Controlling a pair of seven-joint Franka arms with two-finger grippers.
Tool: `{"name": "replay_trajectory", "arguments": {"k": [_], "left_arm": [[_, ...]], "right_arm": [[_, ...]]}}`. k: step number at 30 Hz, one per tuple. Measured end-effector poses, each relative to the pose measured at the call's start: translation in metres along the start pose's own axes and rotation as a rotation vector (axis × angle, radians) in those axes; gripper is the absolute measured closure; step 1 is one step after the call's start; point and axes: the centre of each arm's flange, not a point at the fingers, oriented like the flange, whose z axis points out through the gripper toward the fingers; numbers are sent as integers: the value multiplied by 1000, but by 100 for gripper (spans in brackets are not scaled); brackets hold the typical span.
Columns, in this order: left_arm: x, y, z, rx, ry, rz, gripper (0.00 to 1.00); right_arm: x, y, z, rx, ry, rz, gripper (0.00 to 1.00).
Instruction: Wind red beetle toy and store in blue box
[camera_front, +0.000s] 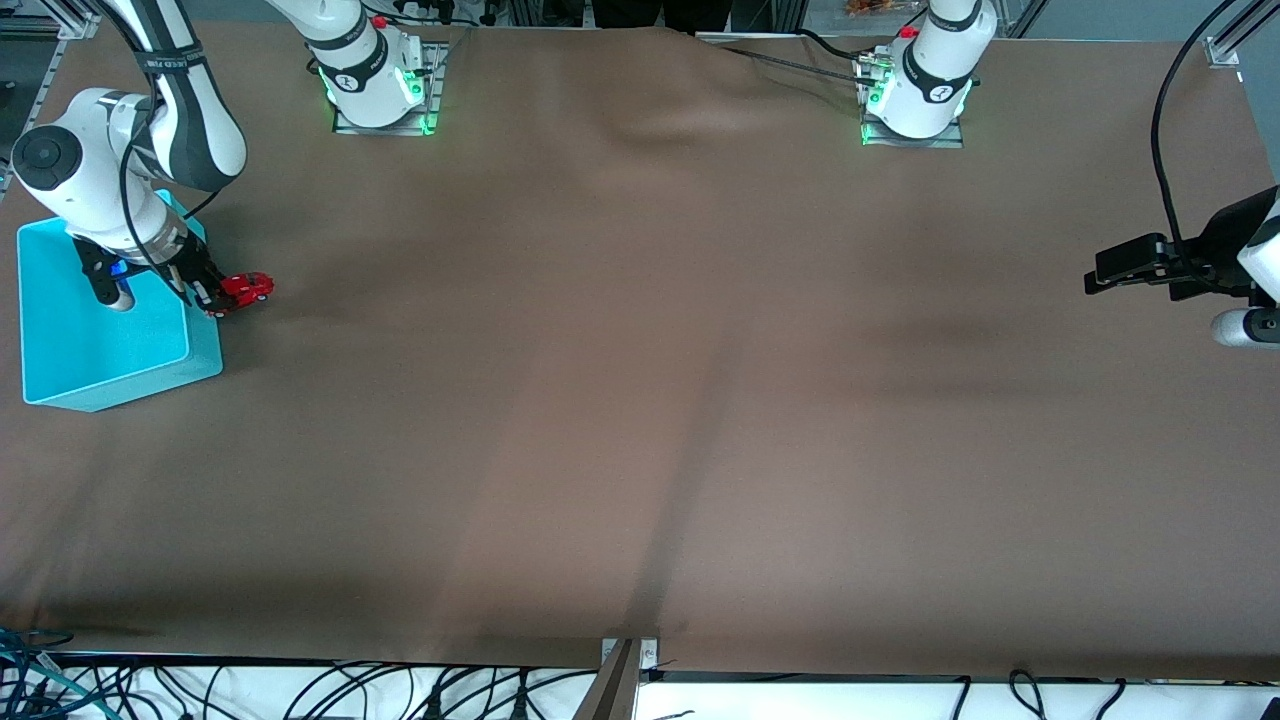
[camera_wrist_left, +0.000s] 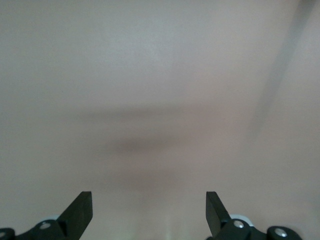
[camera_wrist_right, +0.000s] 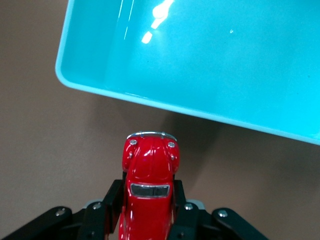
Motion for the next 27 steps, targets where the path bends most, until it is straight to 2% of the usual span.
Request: {"name": "replay_trajectory", "arguments": {"k": [12, 27], "left_arm": [[0, 0, 0, 0, 0, 0, 0], [0, 0, 0, 0, 0, 0, 0]], "right_arm": [[-6, -9, -34, -23, -13, -130, 56], [0, -10, -66, -23, -8, -411, 56]]}}
